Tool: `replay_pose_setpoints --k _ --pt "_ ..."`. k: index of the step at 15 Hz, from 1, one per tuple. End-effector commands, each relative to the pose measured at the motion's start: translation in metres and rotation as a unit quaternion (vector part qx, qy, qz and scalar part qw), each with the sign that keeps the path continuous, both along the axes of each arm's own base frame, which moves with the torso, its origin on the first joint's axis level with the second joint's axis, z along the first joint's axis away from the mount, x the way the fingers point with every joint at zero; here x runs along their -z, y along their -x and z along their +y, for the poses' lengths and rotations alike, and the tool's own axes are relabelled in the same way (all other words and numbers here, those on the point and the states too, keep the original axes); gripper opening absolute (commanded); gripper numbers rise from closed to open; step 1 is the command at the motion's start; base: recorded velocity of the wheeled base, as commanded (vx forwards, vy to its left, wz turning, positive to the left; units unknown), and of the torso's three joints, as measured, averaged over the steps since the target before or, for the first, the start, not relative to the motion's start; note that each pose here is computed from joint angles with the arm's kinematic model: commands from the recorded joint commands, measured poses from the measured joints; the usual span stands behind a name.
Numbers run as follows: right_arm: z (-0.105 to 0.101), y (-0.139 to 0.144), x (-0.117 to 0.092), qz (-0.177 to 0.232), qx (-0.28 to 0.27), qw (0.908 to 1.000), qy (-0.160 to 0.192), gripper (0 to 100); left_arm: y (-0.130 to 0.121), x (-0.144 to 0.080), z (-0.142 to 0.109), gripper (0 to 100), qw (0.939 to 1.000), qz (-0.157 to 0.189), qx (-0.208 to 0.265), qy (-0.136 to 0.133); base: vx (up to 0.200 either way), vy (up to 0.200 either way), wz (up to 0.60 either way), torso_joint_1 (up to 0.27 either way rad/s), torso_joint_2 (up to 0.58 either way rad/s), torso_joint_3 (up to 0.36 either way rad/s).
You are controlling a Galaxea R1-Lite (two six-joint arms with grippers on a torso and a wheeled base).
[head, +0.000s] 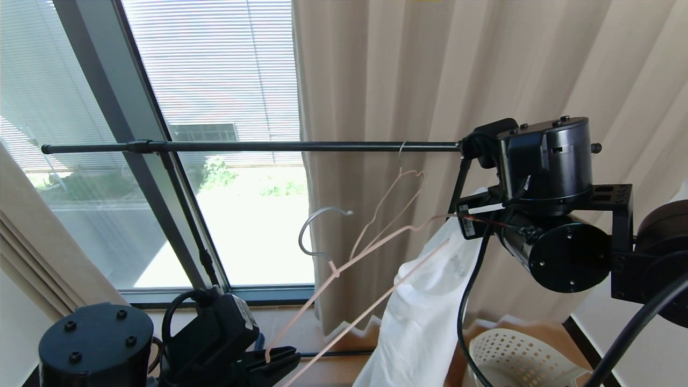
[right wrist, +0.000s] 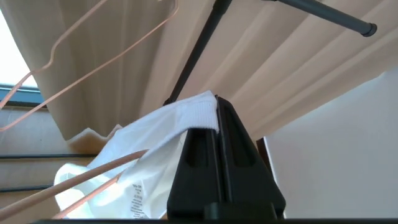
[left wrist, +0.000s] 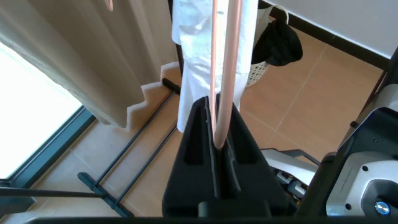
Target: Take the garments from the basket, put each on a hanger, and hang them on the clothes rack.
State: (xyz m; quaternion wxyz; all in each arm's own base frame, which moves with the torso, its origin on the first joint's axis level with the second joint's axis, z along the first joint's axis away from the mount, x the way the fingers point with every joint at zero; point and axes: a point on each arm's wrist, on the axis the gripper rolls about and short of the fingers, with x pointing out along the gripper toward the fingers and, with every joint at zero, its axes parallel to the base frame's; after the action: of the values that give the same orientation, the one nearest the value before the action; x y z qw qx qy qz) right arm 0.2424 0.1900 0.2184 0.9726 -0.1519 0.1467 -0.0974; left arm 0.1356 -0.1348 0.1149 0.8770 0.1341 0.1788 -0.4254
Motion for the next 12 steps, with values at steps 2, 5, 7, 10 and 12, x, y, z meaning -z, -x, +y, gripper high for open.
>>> replay_pose_setpoints --k 2,5,7,10,12 --pt "-0.004 -0.014 0.006 0.006 0.022 0.9997 0.007 0 0.001 0.001 0.000 0 1.0000 0.001 0.000 -0.001 0.000 0.000 0.00 0.000 0.00 0.000" --pt "-0.007 -0.027 0.006 0.002 0.038 0.9993 0.001 0 0.002 0.003 0.000 0 1.0000 0.004 0.003 -0.003 0.000 0.000 0.00 0.000 0.00 0.000" --pt "-0.006 -0.029 0.004 -0.003 0.040 0.9991 -0.009 0 0.001 0.003 0.000 0 1.0000 0.005 0.003 -0.004 0.000 0.000 0.00 0.000 0.00 0.000" --pt "-0.003 -0.028 0.002 -0.010 0.036 0.9992 -0.015 0 0.000 0.004 -0.001 0 1.0000 0.008 0.002 -0.002 0.000 0.000 0.00 0.000 0.00 0.000" --pt "0.005 -0.021 0.001 -0.012 0.021 0.9995 -0.019 0 -0.001 0.004 -0.005 0 0.9997 0.021 -0.001 0.010 0.000 0.000 0.00 0.000 0.00 0.000"
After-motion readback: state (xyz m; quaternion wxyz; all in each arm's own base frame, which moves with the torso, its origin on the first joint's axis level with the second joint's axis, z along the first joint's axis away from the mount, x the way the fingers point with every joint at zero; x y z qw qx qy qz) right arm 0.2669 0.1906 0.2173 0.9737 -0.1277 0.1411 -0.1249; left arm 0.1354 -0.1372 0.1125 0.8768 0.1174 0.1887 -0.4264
